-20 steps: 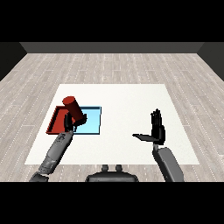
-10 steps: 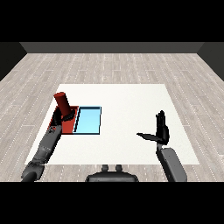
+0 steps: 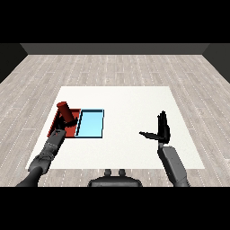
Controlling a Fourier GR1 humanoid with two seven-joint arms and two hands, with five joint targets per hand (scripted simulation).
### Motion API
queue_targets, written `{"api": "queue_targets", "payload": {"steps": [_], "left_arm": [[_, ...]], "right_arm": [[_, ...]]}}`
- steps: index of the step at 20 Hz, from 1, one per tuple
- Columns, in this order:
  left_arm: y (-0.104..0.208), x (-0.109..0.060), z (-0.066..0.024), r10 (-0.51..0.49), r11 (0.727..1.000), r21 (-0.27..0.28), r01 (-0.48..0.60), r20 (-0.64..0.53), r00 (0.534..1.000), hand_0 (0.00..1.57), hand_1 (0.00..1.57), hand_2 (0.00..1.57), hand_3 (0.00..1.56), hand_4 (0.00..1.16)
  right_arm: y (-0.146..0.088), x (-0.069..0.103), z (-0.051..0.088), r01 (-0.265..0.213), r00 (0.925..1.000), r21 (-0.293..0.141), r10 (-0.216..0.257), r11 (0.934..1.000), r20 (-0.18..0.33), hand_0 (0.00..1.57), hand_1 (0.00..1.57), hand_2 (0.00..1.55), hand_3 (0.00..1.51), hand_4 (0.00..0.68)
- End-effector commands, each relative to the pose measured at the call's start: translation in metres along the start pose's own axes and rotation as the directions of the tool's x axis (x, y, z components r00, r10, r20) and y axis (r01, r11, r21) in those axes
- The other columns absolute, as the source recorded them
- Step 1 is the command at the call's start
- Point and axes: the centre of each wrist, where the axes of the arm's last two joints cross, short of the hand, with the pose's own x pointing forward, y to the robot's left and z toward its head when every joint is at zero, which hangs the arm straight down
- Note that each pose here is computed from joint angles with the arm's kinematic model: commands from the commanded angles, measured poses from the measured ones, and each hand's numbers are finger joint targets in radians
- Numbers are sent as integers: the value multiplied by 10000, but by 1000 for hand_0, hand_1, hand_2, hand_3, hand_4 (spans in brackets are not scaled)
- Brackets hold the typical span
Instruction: Pick the red can and put it in the red box
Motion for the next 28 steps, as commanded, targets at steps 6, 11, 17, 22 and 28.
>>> {"api": "queue_targets", "payload": {"steps": [6,11,17,22,28], "left_arm": [[56,-429,102,-73,9988,444,197,-2640,9645,887,887,877,343,676],[376,-581,36,-121,9968,-779,-160,-3469,9378,0,0,0,0,0],[148,-452,69,-589,9968,-695,394,-3049,9506,0,0,0,0,0],[268,-194,-79,1110,9938,163,-1098,-1128,9874,0,0,0,0,0],[470,150,-222,3834,9235,-976,-3709,2051,9005,670,670,381,0,0]], "right_arm": [[-100,-134,-226,-76,9999,-40,76,10000,67,0,0,0,0,0],[25,-204,-31,142,9996,-145,-138,9998,265,0,0,0,0,0],[-126,-202,-50,330,9991,-206,-325,9992,256,0,0,0,0,0],[21,-31,-148,615,9973,50,-616,9981,404,0,0,0,0,0],[-30,-7,-103,936,9923,592,-979,9939,758,0,0,0,0,0]]}}
